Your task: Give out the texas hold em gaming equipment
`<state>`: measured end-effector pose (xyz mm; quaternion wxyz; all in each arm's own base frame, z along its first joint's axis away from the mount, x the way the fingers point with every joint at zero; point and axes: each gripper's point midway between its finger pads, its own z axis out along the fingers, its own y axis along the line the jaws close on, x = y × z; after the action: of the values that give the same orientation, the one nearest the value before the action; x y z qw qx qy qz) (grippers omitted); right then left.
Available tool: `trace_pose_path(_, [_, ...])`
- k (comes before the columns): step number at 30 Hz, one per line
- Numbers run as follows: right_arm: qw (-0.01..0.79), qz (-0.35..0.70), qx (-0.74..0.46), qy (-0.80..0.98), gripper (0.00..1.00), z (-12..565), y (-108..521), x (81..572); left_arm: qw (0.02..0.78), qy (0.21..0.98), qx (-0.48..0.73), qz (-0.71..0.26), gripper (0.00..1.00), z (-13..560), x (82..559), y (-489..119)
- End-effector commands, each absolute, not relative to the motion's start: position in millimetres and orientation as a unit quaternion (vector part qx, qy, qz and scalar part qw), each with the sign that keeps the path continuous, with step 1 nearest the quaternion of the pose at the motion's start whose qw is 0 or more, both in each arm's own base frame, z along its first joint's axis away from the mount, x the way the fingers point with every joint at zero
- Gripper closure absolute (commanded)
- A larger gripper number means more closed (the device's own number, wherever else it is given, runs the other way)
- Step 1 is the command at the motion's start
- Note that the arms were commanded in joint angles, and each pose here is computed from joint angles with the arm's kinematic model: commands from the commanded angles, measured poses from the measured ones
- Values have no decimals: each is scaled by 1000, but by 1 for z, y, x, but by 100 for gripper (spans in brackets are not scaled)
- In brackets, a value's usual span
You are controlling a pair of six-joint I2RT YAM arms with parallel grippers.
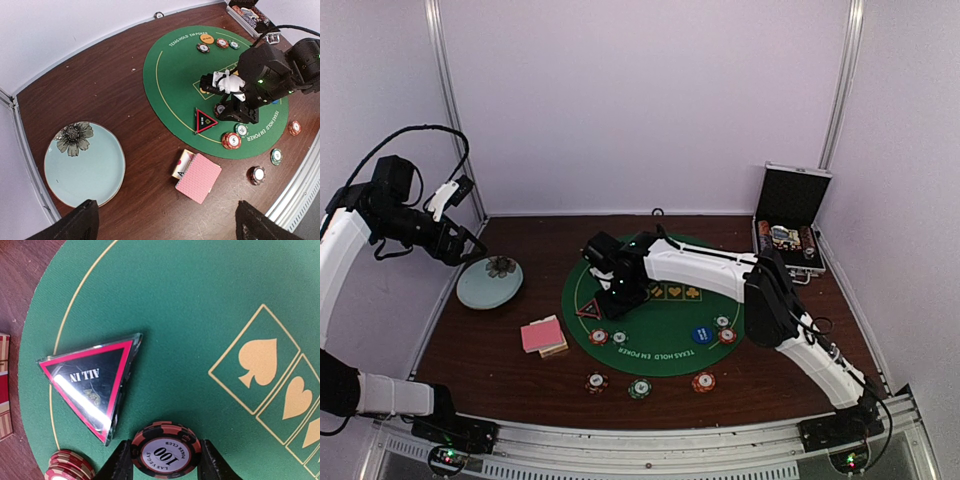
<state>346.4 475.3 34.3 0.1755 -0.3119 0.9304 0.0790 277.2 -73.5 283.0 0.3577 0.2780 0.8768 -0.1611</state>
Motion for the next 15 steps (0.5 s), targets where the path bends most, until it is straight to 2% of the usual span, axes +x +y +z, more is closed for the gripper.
trace_pose_path(1, [169, 86, -307, 933, 63, 29, 477, 342, 363, 874, 278, -165, 3, 285, 277, -74])
trace_pose_path(4, [177, 90, -307, 931, 45, 41, 479, 344, 362, 874, 277, -167, 3, 284, 277, -74])
trace_pose_path(6, [187, 93, -306, 929, 39, 53, 480, 346, 361, 874, 278, -167, 2, 284, 277, -74])
trace_pose_path(15, [232, 103, -315, 914, 37, 121, 475, 344, 364, 873, 279, -167, 2, 285, 276, -75])
